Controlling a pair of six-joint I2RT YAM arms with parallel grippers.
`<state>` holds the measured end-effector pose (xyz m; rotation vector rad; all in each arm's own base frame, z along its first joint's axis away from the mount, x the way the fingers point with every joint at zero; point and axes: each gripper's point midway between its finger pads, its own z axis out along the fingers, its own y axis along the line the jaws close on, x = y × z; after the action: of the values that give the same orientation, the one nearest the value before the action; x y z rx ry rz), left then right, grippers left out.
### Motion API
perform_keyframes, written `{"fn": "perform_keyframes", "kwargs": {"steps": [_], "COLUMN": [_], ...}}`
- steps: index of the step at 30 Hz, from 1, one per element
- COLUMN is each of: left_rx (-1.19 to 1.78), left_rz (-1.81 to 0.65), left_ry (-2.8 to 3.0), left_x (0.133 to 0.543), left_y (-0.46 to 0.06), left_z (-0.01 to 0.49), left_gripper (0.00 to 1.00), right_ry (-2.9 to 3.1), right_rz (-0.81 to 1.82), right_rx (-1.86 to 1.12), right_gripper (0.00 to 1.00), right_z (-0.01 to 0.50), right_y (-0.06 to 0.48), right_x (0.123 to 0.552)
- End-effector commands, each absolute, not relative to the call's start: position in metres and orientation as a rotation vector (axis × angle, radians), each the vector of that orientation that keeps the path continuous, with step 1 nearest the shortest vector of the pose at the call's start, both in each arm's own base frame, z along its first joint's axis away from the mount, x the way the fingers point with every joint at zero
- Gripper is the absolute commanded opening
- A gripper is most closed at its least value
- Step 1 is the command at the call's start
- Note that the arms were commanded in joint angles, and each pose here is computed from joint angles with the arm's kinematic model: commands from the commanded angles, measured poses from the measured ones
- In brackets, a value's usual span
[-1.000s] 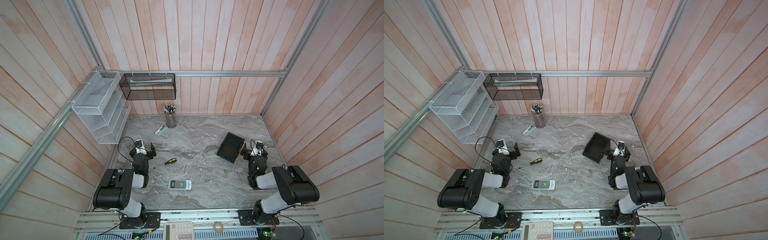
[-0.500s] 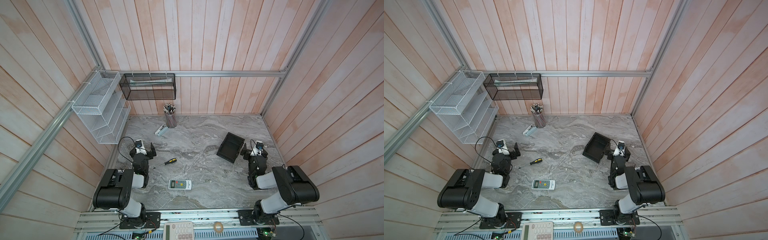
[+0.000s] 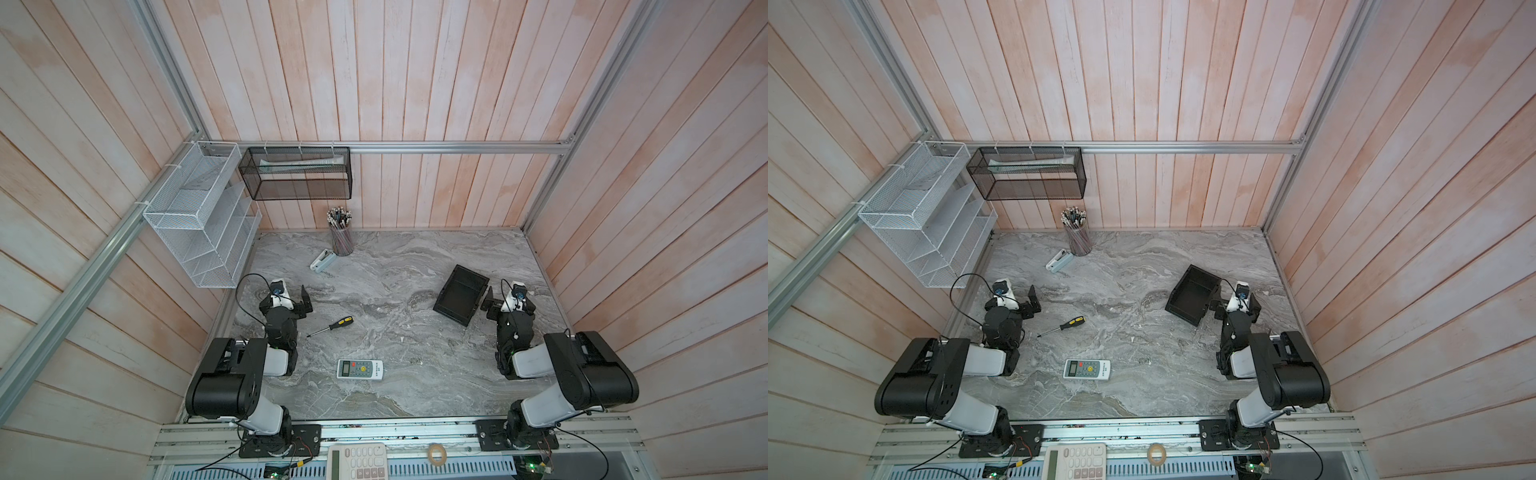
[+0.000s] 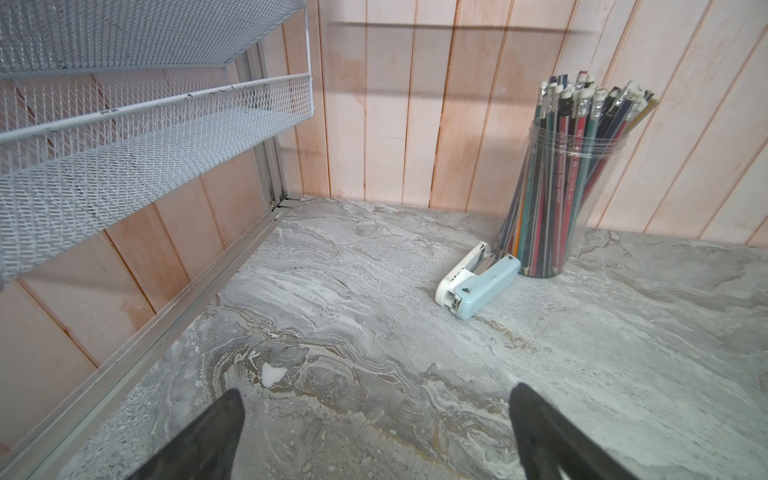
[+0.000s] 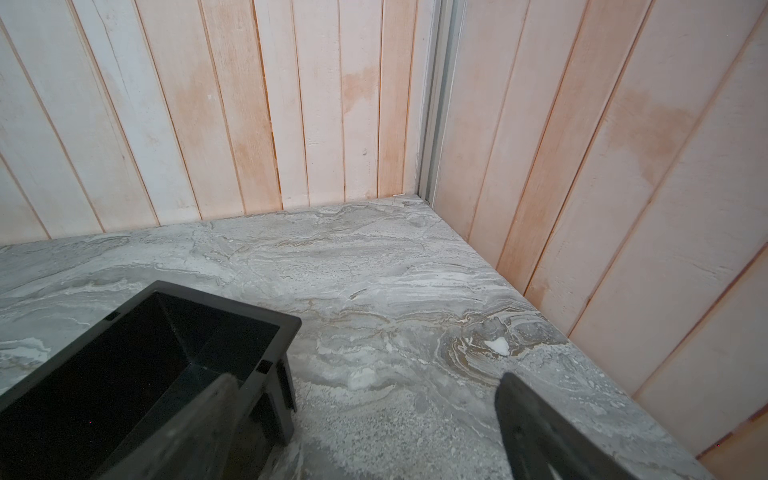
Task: Put the screwdriver in the bin
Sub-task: Move the bin to the top-center of the table.
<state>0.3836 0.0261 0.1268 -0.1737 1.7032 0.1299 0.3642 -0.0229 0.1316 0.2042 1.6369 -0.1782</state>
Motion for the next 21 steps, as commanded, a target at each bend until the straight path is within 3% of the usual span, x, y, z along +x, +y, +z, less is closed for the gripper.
{"fn": "perform_keyframes", "kwargs": {"steps": [1,5,10,14,21], "left_rx": [-0.16,-0.159,-0.171,-0.169,-0.142], "left_rz": [0.129,0.127,0.148,0.282,-0.091], "left_ry": [1.693,1.691,1.661,1.605,1.665], "left_x": [0.383,0.383,0.376,0.363,0.352], "left_y": [0.024,0.024,0.025,0.004,-0.068], "left_z": [0.129,0.129,0.139,0.182,0.231], "left_gripper": [1.0,1.0,1.0,1.0,1.0], "right_ry": [1.614,1.601,1.695,1.774,2.013], "right_rz": [-0.187,-0.266,-0.311,-0.078,0.049], "right_rx": [0.21,0.324,0.761,0.543,0.281], "right_gripper": [0.98,0.98,1.0,0.99,0.98], "right_z": [0.139,0.156,0.172,0.199,0.201], "right_y": [-0.023,-0.037,-0.074,-0.031,0.057], "right_x": [0.363,0.351,0.339,0.367,0.424]}}
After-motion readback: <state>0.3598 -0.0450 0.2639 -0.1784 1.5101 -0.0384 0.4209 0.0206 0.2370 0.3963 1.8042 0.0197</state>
